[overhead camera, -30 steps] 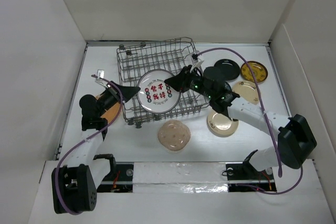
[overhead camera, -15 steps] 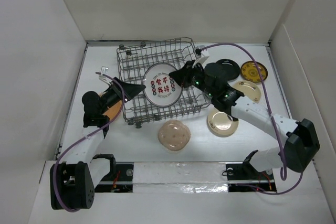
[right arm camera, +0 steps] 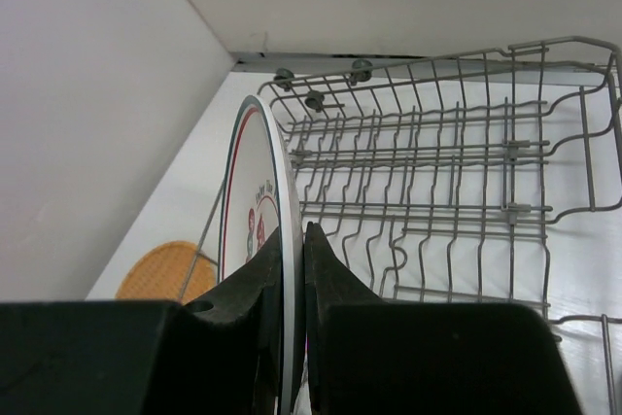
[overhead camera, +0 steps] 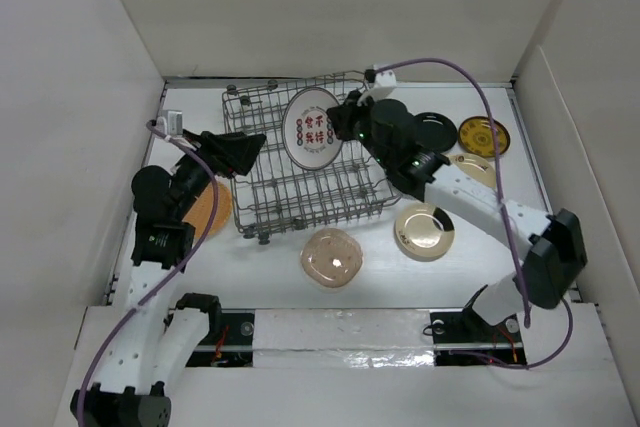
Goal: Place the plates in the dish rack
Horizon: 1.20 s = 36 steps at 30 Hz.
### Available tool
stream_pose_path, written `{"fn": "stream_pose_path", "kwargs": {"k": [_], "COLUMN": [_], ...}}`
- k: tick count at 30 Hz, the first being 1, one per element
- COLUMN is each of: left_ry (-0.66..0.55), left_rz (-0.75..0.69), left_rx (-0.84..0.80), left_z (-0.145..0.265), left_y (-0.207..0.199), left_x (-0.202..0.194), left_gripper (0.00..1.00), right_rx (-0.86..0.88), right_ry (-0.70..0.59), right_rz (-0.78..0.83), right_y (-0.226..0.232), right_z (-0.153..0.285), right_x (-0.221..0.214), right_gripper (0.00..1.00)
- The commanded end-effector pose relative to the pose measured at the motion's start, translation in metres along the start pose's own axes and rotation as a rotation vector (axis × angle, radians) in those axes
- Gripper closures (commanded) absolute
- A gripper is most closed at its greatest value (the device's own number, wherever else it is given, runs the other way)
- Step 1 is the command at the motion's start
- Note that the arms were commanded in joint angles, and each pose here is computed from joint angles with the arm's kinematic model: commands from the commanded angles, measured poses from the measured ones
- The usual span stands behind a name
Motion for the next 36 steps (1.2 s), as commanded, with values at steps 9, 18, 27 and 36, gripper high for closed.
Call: {"fn": "stream_pose_path", "kwargs": {"k": [9,18,27,36], "left_ry": [-0.012,0.019,-0.052,-0.050], "left_rz": [-0.300,-0.320,-0.377,-0.404], "left_rx": [0.272,0.278,0.410,0.478], "left_z": [0.030,0.033,0.039,0.040], "left_y": [0.019,0.023,0.028,0.038], "left_x": [-0.001,-0.016,-0.003,-0.003], "left_gripper": [0.26,0.25,0.26,0.26], "right_rx": [-0.256,-0.335,-0.338,-0.309], "right_ry": [0.107,0.164,0.201,0.182], "right_rz": [0.239,0.320,0.352,0.321], "right_y": [0.040,0.054,0.064,0.077], "right_z": [-0.094,-0.129,-0.151,-0.163], "right_x": [-0.026,-0.054,-0.085,-0.091], "right_gripper": [1.00,1.00,1.00,1.00]}}
Point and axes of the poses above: each gripper's point midway between its finger pads, its own z axis back along the fingers, its own y axis along the line the jaws close on, x = y × z, the point moved 8 cm from there along z, back along the fingers, and after that the axes turned 7 degrees about z, right-handed, at the moved point
